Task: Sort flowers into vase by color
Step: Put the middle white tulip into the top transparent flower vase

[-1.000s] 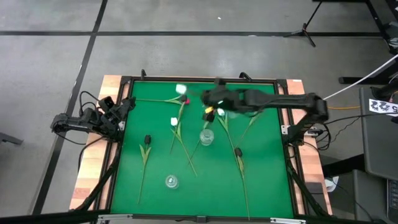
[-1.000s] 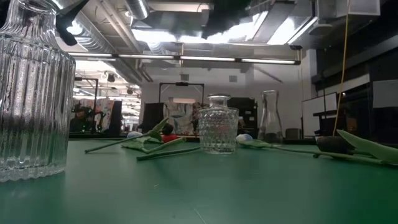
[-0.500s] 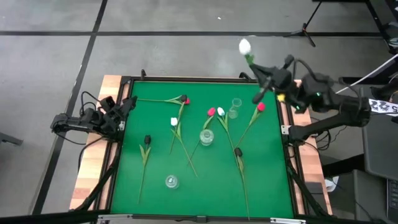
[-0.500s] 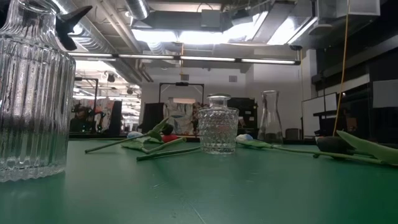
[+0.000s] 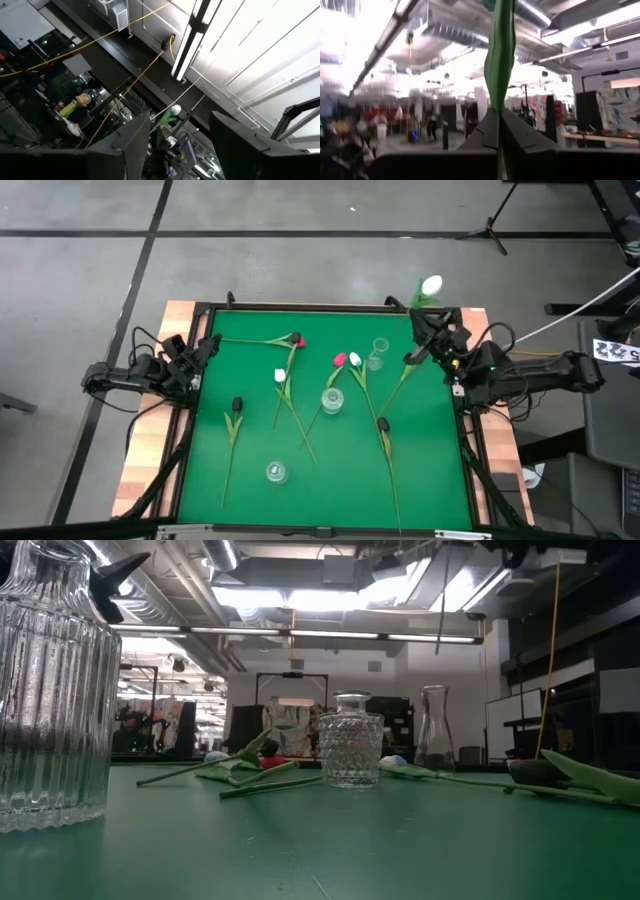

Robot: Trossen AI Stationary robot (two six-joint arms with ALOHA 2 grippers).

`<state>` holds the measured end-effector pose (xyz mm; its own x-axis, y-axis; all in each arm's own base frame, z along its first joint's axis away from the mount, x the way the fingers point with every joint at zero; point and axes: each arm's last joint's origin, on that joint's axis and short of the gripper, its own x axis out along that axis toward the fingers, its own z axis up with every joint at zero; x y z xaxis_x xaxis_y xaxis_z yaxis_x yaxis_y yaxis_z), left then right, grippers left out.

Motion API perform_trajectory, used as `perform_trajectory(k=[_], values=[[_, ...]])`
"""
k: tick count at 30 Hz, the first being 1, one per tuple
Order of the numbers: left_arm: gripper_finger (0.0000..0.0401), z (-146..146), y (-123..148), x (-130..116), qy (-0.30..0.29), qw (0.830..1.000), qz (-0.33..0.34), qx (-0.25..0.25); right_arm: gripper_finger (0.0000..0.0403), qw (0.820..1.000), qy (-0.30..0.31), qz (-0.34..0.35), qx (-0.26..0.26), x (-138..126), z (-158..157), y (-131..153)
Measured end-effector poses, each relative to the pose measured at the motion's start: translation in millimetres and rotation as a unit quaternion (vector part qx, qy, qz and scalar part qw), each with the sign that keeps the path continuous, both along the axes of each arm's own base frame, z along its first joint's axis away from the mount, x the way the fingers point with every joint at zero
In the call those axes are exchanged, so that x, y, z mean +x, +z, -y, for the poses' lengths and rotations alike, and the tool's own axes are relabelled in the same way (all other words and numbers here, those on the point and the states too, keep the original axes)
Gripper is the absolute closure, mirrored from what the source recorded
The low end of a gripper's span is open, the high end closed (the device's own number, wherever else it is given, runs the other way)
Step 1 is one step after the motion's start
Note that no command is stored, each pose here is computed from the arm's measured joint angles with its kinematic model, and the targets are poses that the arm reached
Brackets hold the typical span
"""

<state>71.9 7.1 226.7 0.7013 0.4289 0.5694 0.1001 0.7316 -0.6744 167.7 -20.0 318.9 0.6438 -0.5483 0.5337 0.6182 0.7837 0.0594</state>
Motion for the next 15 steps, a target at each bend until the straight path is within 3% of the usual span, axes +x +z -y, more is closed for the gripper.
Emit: perform_trajectory(k=[8,15], values=[[0.0201,-0.6,-2.5,1.6,0.011,1.0,-0.016,-0.009,0.04,0.999,-0.022,-0.023,0.024,-3.2,13.1,-32.3],[0.0201,-0.5,-4.3,3.0,0.01,1.0,-0.027,-0.011,0.0399,0.999,-0.029,-0.024,0.03,-5.5,26.5,-38.5]])
